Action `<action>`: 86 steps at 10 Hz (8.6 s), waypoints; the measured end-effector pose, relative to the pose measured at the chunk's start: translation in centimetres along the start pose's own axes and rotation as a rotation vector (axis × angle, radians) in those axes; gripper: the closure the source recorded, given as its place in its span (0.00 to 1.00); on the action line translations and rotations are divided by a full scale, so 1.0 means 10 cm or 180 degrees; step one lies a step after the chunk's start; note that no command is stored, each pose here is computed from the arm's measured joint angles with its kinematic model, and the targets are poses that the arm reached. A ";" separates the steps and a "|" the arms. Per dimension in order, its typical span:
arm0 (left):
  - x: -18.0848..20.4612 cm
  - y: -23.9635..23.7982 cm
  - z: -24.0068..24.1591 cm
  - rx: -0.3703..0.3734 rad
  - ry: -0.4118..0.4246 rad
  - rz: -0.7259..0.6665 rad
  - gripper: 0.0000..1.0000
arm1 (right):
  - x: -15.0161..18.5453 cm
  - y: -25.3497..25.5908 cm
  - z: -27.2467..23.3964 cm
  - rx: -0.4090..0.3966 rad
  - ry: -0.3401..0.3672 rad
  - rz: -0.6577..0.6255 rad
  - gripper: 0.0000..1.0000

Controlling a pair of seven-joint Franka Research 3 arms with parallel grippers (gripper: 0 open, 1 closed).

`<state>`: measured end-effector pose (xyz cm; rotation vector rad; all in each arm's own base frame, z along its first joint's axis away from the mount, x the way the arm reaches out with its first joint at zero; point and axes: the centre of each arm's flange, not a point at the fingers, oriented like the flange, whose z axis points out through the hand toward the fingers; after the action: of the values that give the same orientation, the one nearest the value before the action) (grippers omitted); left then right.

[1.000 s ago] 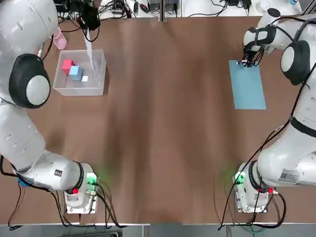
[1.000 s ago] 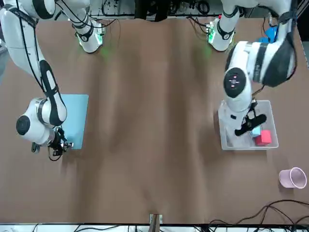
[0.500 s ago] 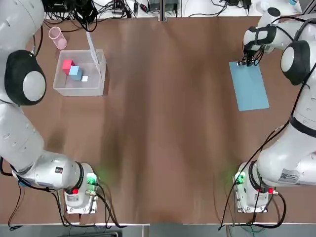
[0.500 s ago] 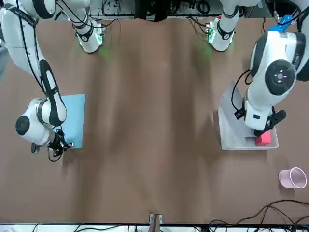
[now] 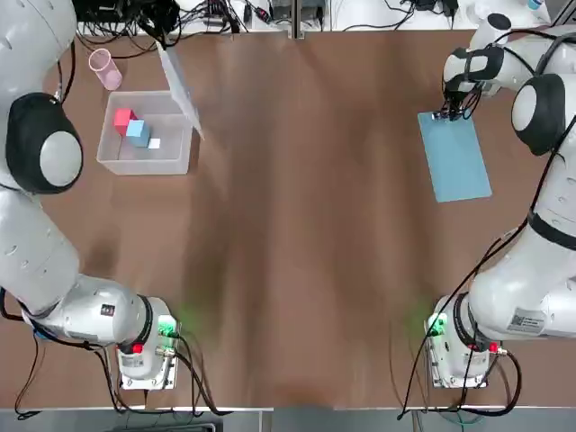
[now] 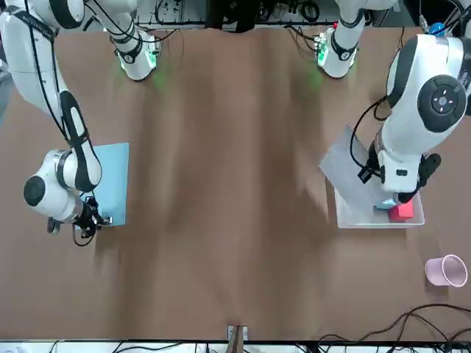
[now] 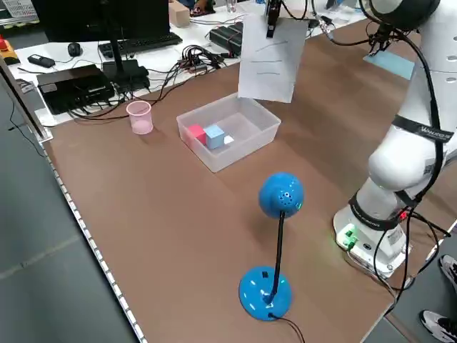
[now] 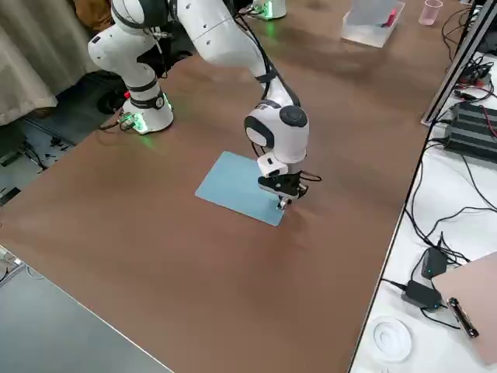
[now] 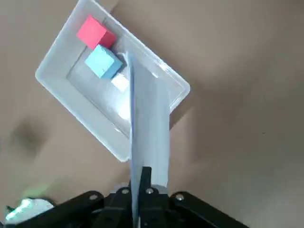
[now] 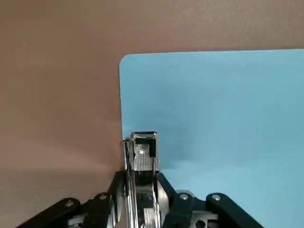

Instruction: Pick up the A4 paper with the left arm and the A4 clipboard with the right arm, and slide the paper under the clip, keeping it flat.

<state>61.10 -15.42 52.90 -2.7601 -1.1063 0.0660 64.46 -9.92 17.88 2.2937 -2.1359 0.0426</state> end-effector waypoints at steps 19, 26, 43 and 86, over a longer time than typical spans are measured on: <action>0.39 -0.13 -0.21 -0.0596 -0.0189 -0.0976 0.99 | -2.94 -0.81 -1.61 0.0687 -0.0204 -0.0160 0.96; 0.26 -0.02 -0.32 -0.0748 -0.0179 -0.1336 0.99 | -5.20 -0.15 -0.97 0.0727 -0.0393 -0.0324 0.96; -0.34 0.47 -0.30 -0.0833 -0.0341 -0.1639 0.99 | -6.40 0.10 -0.07 0.1410 -0.0059 0.0734 0.96; -3.41 1.85 1.04 -0.0988 -0.0081 -0.1876 0.99 | -0.71 0.51 -4.39 -0.0068 -0.0035 -0.4998 0.00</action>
<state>47.96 -50.69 38.78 -2.5458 -2.0331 -0.1577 58.23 -2.21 61.53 3.1081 0.1096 -0.0093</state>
